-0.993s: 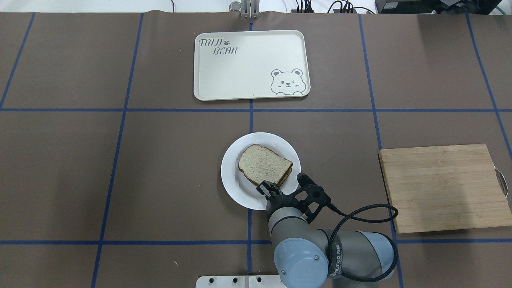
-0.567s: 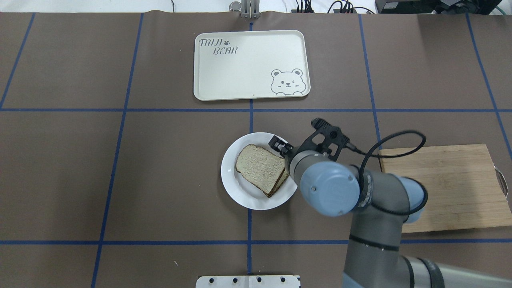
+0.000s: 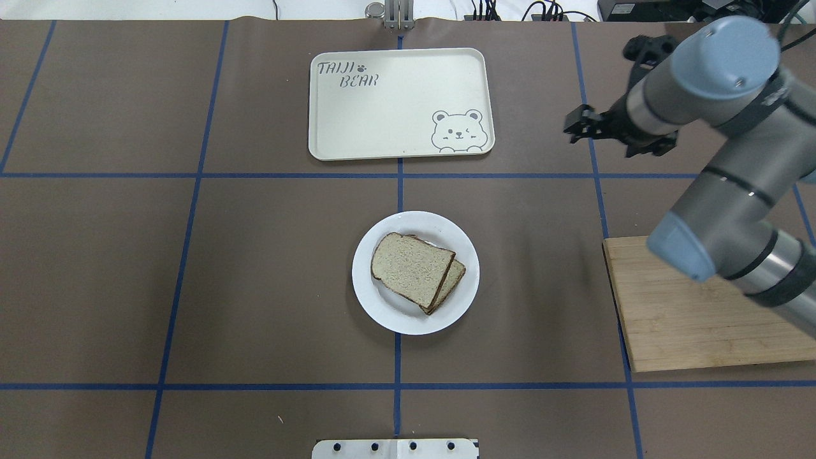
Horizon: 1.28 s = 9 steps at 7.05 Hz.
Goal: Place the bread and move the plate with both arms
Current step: 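Open the right gripper and withdraw it away from the plate, then reach the left gripper toward the plate rim nearest it and grip it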
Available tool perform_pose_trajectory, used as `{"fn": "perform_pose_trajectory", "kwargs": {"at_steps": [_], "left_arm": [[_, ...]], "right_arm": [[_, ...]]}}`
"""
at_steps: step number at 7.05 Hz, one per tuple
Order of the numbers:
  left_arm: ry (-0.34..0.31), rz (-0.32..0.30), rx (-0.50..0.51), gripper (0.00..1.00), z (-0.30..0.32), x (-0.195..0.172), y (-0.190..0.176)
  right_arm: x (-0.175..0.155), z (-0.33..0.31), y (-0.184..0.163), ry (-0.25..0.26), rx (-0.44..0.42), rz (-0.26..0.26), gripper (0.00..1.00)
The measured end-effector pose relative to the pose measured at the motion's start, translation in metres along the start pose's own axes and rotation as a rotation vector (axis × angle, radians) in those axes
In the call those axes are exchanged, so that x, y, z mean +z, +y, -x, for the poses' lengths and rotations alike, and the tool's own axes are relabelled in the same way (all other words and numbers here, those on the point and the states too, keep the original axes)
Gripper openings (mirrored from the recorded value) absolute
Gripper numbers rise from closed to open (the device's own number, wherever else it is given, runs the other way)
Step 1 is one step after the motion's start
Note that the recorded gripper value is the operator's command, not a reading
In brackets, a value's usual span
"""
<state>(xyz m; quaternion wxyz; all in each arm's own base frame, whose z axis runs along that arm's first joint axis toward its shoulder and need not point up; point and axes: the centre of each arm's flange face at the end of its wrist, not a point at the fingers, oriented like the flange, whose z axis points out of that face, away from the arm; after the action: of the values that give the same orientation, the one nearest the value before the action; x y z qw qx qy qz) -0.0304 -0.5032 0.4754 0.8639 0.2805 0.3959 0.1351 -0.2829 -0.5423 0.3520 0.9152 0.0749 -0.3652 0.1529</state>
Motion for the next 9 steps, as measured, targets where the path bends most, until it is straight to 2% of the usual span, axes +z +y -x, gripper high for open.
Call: {"fn": "perform_pose_trajectory", "kwargs": {"at_steps": [1,2,3,4,6,8,9], "left_arm": [[0.066,-0.041,-0.022,0.99,-0.040,0.022,-0.013],[0.153,-0.059,-0.049,0.99,-0.087,0.047,-0.025],[0.236,-0.054,-0.121,0.99,-0.132,0.068,-0.036],[0.308,-0.034,-0.214,0.99,-0.171,0.084,-0.041],[0.449,0.026,-0.409,0.99,-0.240,0.111,-0.032],[0.552,0.057,-0.551,0.98,-0.329,0.148,-0.013],[0.583,0.056,-0.600,0.98,-0.379,0.169,0.000]], "right_arm": [[0.000,-0.073,-0.039,0.025,-0.107,0.047,1.00],[-0.004,-0.150,-0.064,0.034,-0.204,0.086,1.00],[-0.010,-0.224,-0.076,0.039,-0.282,0.112,1.00],[-0.018,-0.287,-0.076,0.046,-0.337,0.125,1.00],[-0.032,-0.391,-0.056,0.054,-0.416,0.154,1.00],[-0.035,-0.446,-0.026,0.028,-0.414,0.187,1.00],[-0.034,-0.457,-0.017,0.015,-0.413,0.195,1.00]]}}
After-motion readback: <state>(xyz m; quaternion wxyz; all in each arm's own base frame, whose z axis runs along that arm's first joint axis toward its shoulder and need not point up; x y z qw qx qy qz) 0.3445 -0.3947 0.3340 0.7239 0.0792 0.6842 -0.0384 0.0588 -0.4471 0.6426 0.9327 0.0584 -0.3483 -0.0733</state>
